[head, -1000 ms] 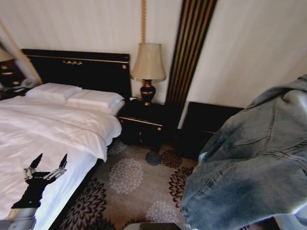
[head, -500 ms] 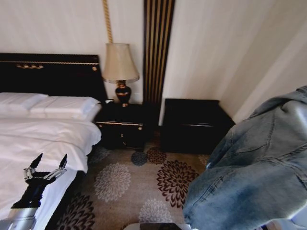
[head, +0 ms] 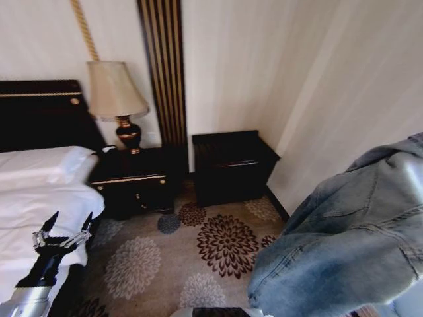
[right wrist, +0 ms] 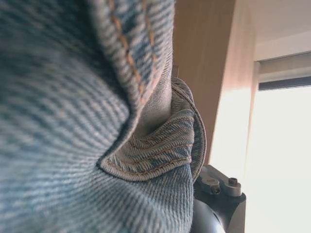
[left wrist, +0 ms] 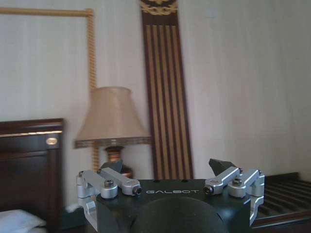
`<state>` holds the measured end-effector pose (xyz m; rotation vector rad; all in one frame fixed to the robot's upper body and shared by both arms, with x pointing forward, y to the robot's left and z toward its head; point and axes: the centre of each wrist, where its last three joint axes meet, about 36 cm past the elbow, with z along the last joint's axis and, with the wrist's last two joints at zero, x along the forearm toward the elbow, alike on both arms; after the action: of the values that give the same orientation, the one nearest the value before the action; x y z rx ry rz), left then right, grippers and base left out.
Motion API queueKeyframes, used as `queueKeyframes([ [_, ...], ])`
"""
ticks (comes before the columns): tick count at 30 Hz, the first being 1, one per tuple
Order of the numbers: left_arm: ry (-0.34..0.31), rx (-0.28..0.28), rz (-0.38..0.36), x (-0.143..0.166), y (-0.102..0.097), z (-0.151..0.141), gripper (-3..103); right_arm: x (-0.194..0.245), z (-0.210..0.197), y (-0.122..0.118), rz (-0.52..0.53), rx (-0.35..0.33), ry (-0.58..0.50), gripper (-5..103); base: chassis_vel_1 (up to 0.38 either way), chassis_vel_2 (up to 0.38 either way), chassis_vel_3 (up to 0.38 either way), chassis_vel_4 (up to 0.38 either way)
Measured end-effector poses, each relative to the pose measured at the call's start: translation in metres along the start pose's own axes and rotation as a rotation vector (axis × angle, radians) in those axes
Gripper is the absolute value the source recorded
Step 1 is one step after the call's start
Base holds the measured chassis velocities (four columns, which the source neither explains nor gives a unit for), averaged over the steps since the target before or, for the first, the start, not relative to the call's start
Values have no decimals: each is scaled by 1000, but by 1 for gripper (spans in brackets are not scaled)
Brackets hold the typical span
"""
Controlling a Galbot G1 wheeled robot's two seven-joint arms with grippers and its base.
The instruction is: Pick up the clothes from the bed and hang them on the clothes hanger.
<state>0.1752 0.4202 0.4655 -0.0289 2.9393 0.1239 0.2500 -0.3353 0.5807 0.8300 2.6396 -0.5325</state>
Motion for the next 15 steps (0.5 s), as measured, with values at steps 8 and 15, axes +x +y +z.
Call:
queueKeyframes([
  [8, 0, 0, 0, 0, 0, 0, 100, 4, 2, 3, 3, -11, 15, 22, -120, -127, -124, -128],
  [15, 0, 0, 0, 0, 0, 0, 100, 6, 3, 5, 7, -24, 26, 22, -122, -112, -124, -128],
])
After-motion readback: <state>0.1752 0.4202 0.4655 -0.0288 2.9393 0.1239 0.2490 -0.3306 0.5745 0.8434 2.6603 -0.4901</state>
